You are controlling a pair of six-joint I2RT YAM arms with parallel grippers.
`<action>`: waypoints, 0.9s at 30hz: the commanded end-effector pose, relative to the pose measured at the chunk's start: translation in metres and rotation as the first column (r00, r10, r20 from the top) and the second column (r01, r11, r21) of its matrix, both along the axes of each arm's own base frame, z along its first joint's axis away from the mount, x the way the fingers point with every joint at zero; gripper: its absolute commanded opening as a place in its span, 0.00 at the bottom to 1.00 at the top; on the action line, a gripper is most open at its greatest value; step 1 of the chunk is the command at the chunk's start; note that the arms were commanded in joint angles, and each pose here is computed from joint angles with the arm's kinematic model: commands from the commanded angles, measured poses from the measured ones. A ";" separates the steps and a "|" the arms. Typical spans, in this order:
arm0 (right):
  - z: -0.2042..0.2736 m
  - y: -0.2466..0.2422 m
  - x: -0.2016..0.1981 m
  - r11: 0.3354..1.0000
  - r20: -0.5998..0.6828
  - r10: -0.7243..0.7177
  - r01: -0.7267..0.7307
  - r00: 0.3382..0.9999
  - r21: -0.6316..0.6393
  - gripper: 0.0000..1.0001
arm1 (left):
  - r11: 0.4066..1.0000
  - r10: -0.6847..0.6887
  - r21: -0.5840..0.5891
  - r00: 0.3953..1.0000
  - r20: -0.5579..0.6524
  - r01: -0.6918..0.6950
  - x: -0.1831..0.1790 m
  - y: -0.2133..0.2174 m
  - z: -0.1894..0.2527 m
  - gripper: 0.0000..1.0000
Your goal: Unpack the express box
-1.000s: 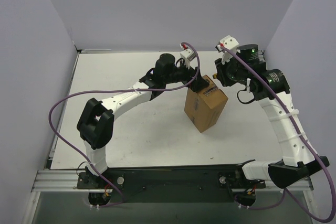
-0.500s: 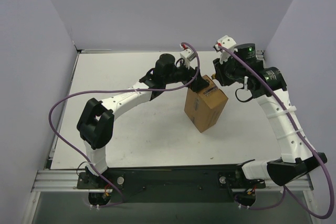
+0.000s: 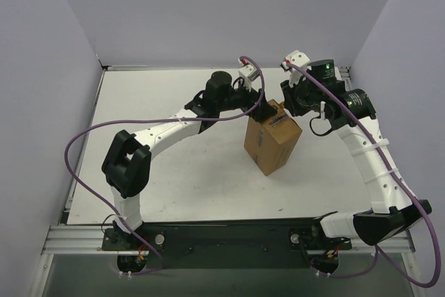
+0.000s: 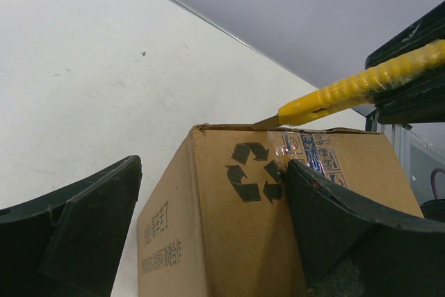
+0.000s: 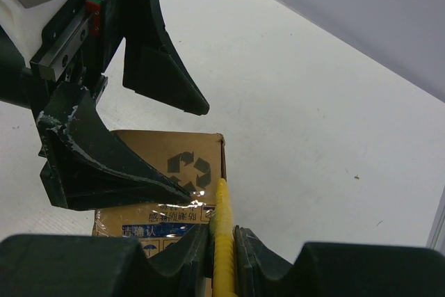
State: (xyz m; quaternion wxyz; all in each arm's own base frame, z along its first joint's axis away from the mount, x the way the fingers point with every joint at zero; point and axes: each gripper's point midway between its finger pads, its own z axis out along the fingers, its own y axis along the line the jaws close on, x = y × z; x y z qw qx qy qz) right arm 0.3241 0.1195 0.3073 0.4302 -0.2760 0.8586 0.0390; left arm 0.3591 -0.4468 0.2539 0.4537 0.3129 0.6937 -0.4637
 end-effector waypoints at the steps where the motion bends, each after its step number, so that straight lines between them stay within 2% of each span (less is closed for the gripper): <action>1: -0.009 0.000 -0.003 1.000 -0.027 0.013 -0.014 1.000 -0.024 0.00 | 0.971 0.020 0.239 0.984 -0.178 0.023 -0.016 0.022 -0.100 0.93; 18: -0.005 -0.017 -0.026 0.995 -0.112 -0.011 0.000 0.994 -0.099 0.00 | 0.970 0.031 0.243 0.984 -0.178 0.013 -0.015 0.022 -0.103 0.93; 27: -0.005 -0.021 -0.041 0.995 -0.168 -0.030 0.013 0.985 -0.098 0.00 | 0.969 0.039 0.248 0.982 -0.182 0.008 -0.015 0.023 -0.106 0.93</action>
